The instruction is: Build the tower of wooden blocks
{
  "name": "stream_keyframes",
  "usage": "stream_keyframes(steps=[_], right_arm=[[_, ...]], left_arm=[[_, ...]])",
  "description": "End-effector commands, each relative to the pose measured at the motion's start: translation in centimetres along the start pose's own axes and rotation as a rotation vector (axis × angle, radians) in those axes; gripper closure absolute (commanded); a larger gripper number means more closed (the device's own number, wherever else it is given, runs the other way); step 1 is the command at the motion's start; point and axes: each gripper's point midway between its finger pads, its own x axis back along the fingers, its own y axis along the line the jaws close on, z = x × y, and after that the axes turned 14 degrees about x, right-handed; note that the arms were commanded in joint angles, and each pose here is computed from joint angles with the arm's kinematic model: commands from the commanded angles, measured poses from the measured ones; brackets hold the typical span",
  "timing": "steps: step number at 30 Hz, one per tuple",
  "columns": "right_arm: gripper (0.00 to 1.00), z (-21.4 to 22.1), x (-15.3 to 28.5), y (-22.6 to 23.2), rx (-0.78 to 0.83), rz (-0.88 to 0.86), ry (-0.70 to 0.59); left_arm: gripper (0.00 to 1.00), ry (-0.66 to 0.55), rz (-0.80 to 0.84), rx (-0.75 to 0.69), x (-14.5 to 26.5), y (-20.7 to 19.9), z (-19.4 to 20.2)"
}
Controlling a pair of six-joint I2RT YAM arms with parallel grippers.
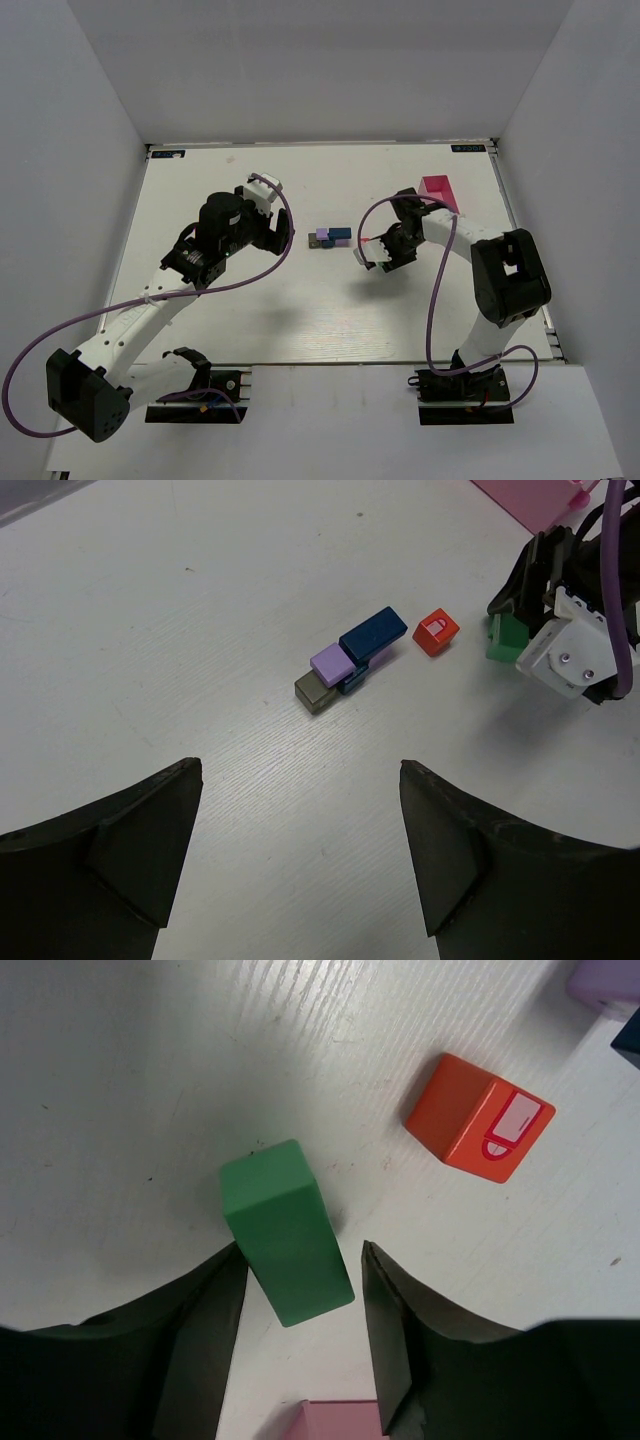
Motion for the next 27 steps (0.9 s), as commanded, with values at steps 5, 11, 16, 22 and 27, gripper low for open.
stream_keyframes(steps=[5, 11, 16, 22, 27], right_arm=[[0.67, 0.5, 1.5, -1.7, -0.022, 0.054, 0.006], [1.0, -2.0, 4.2, -2.8, -0.079, 0.105, -0.069], [1.0, -7.0, 8.1, -5.8, -0.178, 0.272, -0.213], [1.0, -10.9, 10.5, -10.4, -0.281, 0.369, -0.272], [1.0, -12.6, 8.6, -11.8, -0.417, 0.247, -0.264]], left_arm=[[0.1, -0.033, 0.003, -0.007, 0.4, 0.0, -0.8], [0.1, -0.024, 0.001, -0.006, 0.3, 0.1, -0.4], [0.1, -0.026, -0.008, -0.005, 0.3, 0.2, -0.4], [0.1, -0.028, -0.019, -0.014, 0.3, 0.4, -0.5], [0.1, -0.03, -0.028, -0.014, 0.3, 0.6, -0.5]])
